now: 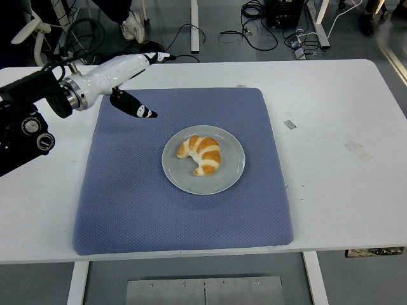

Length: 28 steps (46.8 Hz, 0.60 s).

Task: Place the bread on the table

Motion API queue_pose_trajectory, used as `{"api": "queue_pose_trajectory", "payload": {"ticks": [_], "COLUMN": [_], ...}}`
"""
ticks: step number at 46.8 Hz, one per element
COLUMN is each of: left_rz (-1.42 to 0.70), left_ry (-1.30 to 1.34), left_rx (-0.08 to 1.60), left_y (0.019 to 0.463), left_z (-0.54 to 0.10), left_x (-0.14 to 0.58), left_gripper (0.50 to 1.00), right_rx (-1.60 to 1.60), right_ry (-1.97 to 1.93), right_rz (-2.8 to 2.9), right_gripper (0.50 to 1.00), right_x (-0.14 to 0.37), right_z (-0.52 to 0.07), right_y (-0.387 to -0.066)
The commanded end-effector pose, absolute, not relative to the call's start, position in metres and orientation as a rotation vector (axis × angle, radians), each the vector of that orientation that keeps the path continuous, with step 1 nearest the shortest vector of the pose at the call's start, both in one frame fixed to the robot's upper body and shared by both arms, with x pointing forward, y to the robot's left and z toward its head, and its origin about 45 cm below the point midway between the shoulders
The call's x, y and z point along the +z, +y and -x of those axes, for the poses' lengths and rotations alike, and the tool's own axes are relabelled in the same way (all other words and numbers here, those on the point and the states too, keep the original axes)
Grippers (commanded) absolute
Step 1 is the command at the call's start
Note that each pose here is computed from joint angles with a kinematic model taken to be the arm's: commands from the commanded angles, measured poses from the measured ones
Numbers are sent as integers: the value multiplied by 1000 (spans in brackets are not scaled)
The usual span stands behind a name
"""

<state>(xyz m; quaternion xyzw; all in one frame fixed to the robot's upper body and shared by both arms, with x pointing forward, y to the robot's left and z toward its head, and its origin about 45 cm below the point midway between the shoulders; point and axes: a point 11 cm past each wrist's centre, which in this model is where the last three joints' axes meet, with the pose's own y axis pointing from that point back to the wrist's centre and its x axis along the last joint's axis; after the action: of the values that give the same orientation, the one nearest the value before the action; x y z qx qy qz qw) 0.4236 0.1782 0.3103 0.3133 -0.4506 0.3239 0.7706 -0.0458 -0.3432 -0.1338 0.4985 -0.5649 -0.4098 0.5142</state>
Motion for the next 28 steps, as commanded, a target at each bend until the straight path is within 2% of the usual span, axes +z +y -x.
{"api": "queue_pose_trajectory", "payload": {"ticks": [1,28], "left_rz": [-696,-678], "left_ry": [-983,-1095], "left_rx": [668,617], "left_y": [168,133], "left_z": [-421,-398], "left_x": [303,287], "left_gripper": [948,910], "right_rx": [-984,-984], "right_ry": [-1357,-1357], "right_rz": [-1199,-1199], "right_gripper": [1000,1000], "right_x": [-134,-134], "right_z": [46,46], "right_y": [-343,-343]}}
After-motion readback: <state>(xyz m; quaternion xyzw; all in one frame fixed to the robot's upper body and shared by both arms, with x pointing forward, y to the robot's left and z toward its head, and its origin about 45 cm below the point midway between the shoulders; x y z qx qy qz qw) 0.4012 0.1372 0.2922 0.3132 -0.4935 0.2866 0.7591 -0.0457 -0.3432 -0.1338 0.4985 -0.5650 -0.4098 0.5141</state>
